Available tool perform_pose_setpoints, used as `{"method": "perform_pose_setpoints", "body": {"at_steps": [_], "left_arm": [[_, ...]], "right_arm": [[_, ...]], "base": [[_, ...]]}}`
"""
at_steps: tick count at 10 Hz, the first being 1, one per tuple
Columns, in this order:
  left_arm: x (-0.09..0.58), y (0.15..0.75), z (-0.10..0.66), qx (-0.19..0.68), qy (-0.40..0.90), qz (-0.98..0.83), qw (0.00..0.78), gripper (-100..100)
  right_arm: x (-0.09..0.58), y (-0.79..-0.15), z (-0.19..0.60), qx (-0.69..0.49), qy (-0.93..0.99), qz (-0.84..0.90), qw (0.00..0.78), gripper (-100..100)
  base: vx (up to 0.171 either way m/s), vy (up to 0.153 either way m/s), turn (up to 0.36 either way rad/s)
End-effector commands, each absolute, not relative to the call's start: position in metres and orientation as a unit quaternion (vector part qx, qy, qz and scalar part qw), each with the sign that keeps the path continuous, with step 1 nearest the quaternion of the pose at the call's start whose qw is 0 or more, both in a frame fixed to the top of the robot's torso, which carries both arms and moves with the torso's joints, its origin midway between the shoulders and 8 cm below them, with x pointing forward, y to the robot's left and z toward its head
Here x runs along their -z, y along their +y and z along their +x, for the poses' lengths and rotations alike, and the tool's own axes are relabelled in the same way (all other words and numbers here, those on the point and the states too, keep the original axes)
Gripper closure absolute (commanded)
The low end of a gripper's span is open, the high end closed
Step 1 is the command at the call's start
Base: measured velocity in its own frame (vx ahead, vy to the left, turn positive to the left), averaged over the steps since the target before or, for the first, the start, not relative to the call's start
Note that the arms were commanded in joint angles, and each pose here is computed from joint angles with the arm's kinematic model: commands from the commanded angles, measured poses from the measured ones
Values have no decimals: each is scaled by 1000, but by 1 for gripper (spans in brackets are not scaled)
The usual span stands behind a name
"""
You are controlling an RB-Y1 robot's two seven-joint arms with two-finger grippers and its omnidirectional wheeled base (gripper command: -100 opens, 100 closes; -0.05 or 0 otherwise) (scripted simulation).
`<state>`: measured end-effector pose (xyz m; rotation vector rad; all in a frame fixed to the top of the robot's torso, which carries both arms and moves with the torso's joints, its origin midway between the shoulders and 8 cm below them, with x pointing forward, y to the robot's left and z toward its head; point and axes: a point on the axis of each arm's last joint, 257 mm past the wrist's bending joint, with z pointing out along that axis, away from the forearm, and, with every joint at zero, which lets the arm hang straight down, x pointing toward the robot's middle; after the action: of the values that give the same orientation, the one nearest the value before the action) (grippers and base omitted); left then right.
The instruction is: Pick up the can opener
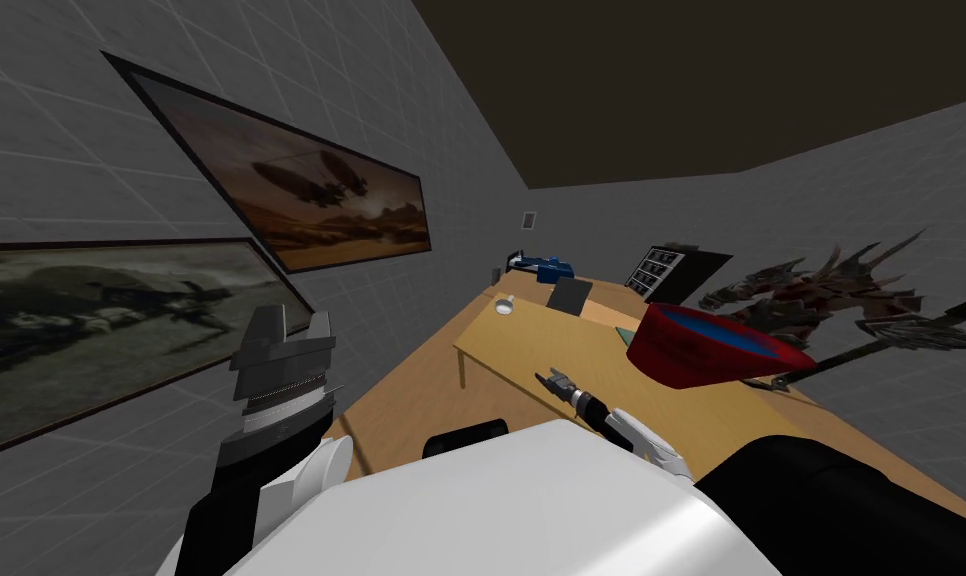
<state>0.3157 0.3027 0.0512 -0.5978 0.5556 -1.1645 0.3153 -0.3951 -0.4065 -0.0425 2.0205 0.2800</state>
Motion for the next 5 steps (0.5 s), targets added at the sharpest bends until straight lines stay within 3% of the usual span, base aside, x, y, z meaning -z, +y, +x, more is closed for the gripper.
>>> {"method": "perform_pose_setpoints", "body": {"at_steps": [1,5], "left_arm": [[-51,303,316,534,255,-274,758,0],[-51,303,316,534,255,-274,758,0]], "right_arm": [[420,-414,307,-88,858,-45,504,-100],[453,-462,274,-26,889,-84,450,-100]], "base": [[2,9,111],[2,7,104]]}}
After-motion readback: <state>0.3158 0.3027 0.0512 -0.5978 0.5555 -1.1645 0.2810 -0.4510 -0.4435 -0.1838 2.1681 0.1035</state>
